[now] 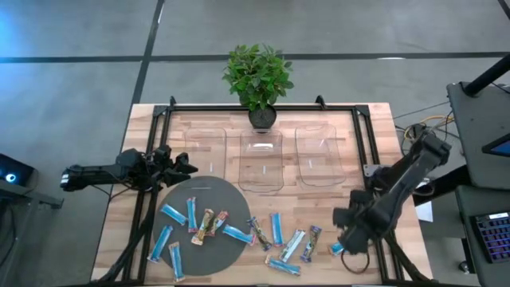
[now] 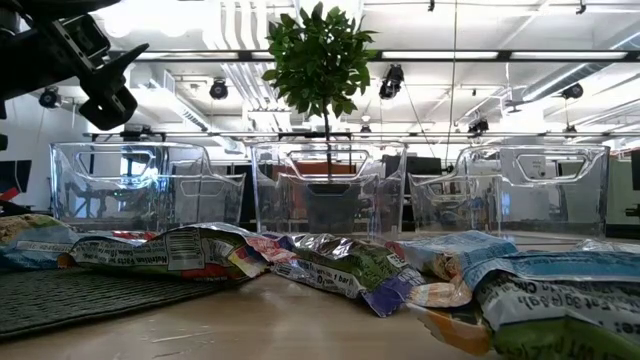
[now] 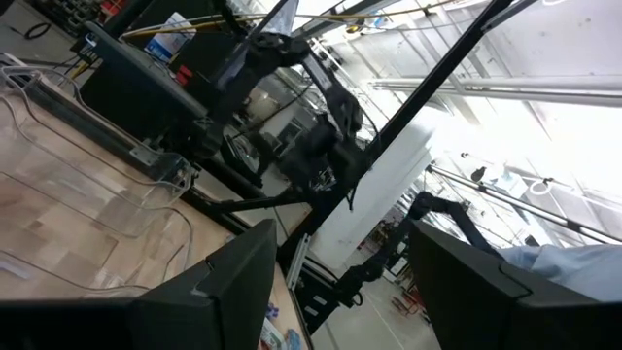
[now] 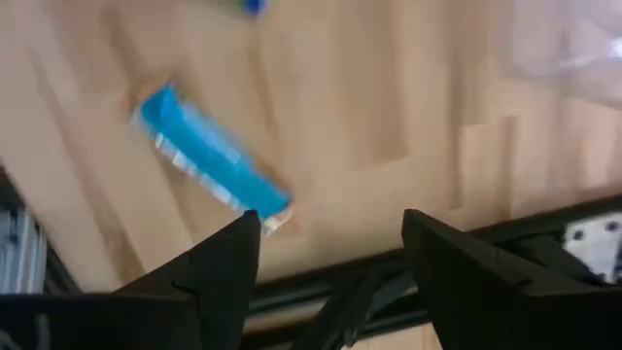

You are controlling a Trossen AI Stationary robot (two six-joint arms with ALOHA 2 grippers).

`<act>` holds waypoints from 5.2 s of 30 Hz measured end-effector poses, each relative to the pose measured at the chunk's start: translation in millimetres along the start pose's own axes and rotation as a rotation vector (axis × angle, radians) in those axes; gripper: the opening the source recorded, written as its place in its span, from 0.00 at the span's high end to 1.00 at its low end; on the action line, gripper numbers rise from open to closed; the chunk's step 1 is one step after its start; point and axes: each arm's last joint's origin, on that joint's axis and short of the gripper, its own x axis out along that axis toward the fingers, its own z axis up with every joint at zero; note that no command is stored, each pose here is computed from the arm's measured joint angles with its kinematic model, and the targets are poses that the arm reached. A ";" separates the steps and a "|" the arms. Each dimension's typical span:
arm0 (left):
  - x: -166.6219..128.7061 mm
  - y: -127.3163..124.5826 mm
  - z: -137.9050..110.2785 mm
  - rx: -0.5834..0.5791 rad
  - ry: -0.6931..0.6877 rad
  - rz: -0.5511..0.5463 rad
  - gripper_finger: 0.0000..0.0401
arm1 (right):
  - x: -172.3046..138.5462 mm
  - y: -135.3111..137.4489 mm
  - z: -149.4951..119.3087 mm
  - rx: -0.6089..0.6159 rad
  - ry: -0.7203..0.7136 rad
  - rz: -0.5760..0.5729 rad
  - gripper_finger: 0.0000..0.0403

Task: Pick and place Granola Bars by type
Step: Put the yellow granola bar into the right transparent bin, then put the blue granola bar into the middle transparent bin

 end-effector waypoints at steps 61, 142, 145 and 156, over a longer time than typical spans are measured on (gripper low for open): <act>0.0 0.3 -0.3 -0.001 0.003 0.002 0.46 | 41.7 12.7 20.1 0.365 -0.197 0.282 0.85; 18.4 -33.7 47.7 -0.340 -0.274 -0.019 0.46 | -7.6 -91.6 27.5 0.932 -0.182 0.501 0.41; 23.3 -29.9 44.5 -0.337 -0.233 0.005 0.46 | 2.5 -72.6 33.1 0.996 -0.122 0.489 0.41; 32.6 -21.7 35.6 -0.357 -0.108 0.039 0.46 | 51.0 -11.4 65.9 1.079 0.077 0.416 0.40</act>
